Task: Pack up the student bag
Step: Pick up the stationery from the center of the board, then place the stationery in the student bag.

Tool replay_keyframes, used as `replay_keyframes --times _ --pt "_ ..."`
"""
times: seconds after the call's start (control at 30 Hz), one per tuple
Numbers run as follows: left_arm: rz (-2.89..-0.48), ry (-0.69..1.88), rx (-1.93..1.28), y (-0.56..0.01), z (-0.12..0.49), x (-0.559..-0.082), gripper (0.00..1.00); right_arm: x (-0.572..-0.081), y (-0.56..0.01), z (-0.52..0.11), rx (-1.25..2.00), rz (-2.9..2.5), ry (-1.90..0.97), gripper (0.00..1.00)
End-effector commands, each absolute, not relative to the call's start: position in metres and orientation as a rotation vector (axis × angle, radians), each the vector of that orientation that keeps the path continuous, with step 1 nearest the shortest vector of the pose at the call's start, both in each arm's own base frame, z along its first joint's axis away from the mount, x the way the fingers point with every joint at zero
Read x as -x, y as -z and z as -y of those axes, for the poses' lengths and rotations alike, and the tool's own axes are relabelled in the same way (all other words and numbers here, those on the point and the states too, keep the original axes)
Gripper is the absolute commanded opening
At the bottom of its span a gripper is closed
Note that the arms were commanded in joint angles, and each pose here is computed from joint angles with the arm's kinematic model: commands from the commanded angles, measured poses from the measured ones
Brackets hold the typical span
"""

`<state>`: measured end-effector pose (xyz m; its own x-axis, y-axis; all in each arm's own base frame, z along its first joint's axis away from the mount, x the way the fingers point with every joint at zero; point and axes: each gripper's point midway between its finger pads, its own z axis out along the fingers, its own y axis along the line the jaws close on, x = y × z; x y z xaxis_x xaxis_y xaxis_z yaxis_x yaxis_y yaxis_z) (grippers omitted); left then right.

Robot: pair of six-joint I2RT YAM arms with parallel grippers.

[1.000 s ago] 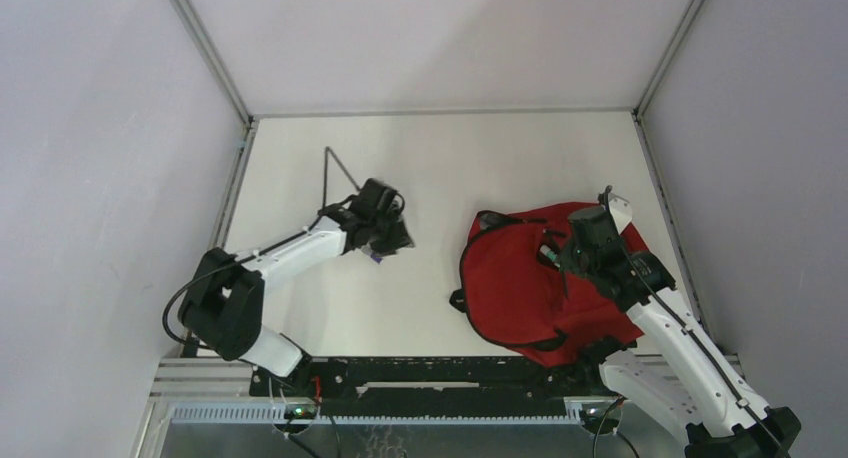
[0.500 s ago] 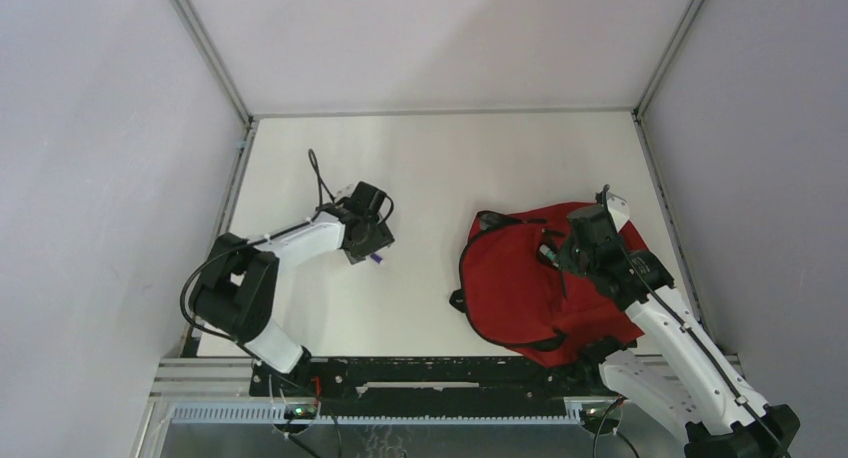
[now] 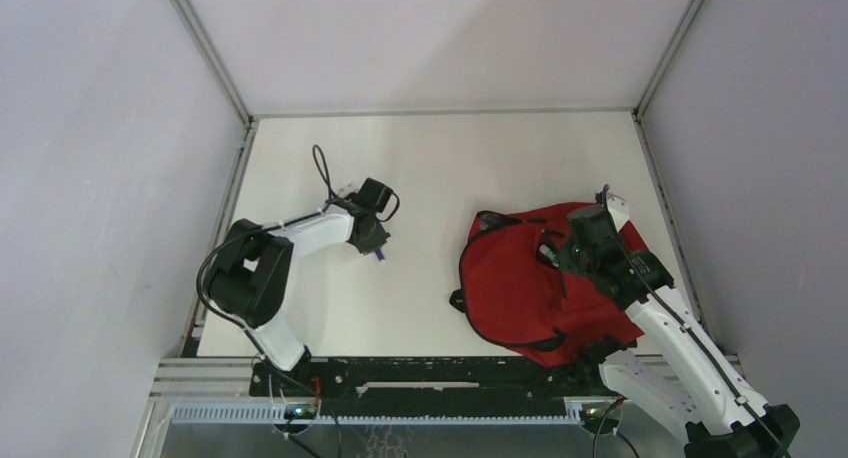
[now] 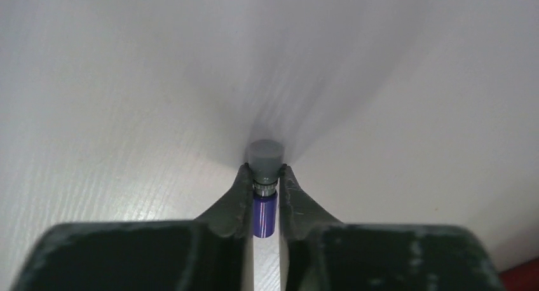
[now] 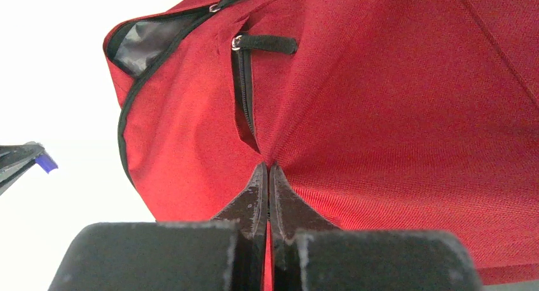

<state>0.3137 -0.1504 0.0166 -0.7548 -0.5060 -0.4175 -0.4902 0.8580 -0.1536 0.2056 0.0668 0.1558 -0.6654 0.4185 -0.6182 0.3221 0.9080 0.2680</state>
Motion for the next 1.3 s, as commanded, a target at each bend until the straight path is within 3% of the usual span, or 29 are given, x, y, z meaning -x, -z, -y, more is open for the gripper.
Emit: replay_keyframes --times 0.0,0.07,0.2,0.37,0.5,0.6,0.9,1.27 --pt "-2.562 0.044 0.705 -0.031 0.152 -0.309 0.06 -0.218 -0.172 -0.075 -0.522 -2.285 -0.244 0.00" --pt "-2.548 0.078 0.635 -0.047 0.161 -0.312 0.00 -0.219 -0.172 -0.076 -0.519 -2.286 -0.247 0.00" --pt "-2.520 0.192 0.442 -0.088 0.195 -0.311 0.00 -0.219 -0.171 -0.077 -0.521 -2.291 -0.246 0.00" --pt "-2.428 0.656 0.045 -0.147 0.295 -0.285 0.00 -0.216 -0.178 -0.079 -0.517 -2.259 -0.283 0.00" --pt "-2.417 1.182 -0.302 -0.181 0.394 -0.231 0.00 -0.214 -0.179 -0.078 -0.524 -2.247 -0.295 0.00" --pt "-2.429 1.405 -0.488 -0.195 0.443 -0.196 0.00 -0.211 -0.179 -0.077 -0.529 -2.251 -0.296 0.00" --pt "-2.492 1.678 -0.452 -0.200 0.503 -0.189 0.00 -0.203 -0.180 -0.069 -0.543 -2.236 -0.275 0.00" --pt "-2.548 1.683 -0.418 -0.179 0.538 -0.210 0.00 -0.198 -0.183 -0.064 -0.556 -2.222 -0.273 0.00"
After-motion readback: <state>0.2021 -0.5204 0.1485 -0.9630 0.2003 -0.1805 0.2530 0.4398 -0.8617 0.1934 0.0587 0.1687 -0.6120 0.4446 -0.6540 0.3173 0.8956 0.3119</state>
